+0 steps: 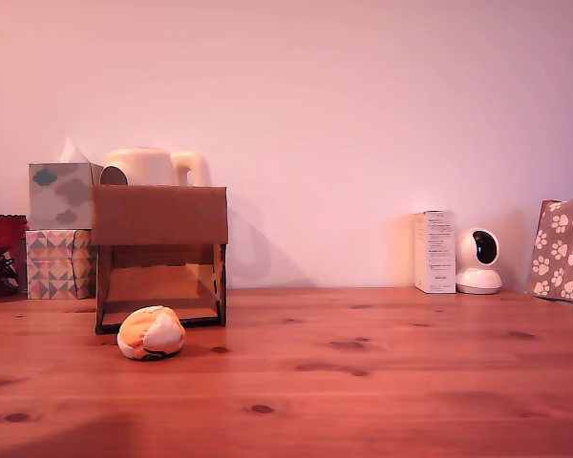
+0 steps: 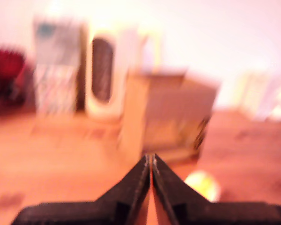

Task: Drop the footbag into the cardboard dice tower

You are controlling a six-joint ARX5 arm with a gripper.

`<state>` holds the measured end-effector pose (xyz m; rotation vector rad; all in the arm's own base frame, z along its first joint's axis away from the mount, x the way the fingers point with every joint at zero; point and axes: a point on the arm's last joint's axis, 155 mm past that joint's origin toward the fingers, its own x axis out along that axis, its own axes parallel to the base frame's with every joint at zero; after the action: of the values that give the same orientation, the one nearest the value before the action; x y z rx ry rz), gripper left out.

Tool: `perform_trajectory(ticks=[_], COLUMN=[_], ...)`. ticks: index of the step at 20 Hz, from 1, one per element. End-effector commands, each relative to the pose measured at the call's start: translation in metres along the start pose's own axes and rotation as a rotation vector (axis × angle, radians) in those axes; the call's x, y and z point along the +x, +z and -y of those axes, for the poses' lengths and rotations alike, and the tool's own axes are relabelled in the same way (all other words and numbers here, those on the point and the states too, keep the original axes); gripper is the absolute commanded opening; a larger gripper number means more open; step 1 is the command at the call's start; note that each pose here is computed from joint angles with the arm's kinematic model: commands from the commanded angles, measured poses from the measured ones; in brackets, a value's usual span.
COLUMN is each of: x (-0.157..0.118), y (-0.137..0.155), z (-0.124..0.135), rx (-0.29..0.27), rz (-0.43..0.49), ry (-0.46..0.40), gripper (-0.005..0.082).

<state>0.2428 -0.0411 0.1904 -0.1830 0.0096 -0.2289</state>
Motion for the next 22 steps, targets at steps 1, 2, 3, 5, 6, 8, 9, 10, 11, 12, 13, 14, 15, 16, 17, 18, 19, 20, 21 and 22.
perform_trajectory(ticks=[1,2,3,5,6,8,9,10,11,12,13,14,15,16,17,18,19,20,21,22], x=[-0.002,-0.002,-0.002,0.002,0.005,0.015,0.019,0.024,0.029,0.033,0.037,0.042,0.046,0.05,0.055,0.059,0.062,0.066,0.069,0.072], y=[0.016,0.021,0.025,0.026,0.024,0.013,0.006,-0.002,-0.011,-0.018,-0.028,-0.038,-0.048,-0.057,-0.065,-0.073,-0.082,-0.089,-0.095,-0.102], z=[0.009,0.013,0.018,0.026,0.03,0.037,0.041,0.045,0.049,0.054,0.058,0.062,0.066,0.069,0.071,0.073,0.075,0.077,0.079,0.079], rx=[-0.001,0.001,0.001,-0.003,-0.005,-0.014,-0.016,-0.009,-0.001,0.007,0.009,0.006,0.003,0.002,0.003,0.005,0.012,0.025,0.026,0.026], rz=[0.034,0.039,0.036,0.011,-0.003,-0.05,-0.081,-0.113,-0.145,-0.172,-0.204,-0.239,-0.271,-0.299,-0.32,-0.34,-0.359,-0.372,-0.383,-0.394], ry=[-0.035,-0.05,-0.07,-0.103,-0.122,-0.154,-0.17,-0.187,-0.205,-0.223,-0.24,-0.254,-0.267,-0.274,-0.28,-0.288,-0.296,-0.307,-0.313,-0.316], gripper=[-0.0023,-0.0023,-0.0023,-0.0023,-0.0023,-0.0023,-0.0023,-0.0023,-0.0023,-0.0023,-0.0023,-0.0023,-0.0023,-0.0023,-0.0023,-0.0023,-0.0023,-0.0023,-0.0023,-0.0023])
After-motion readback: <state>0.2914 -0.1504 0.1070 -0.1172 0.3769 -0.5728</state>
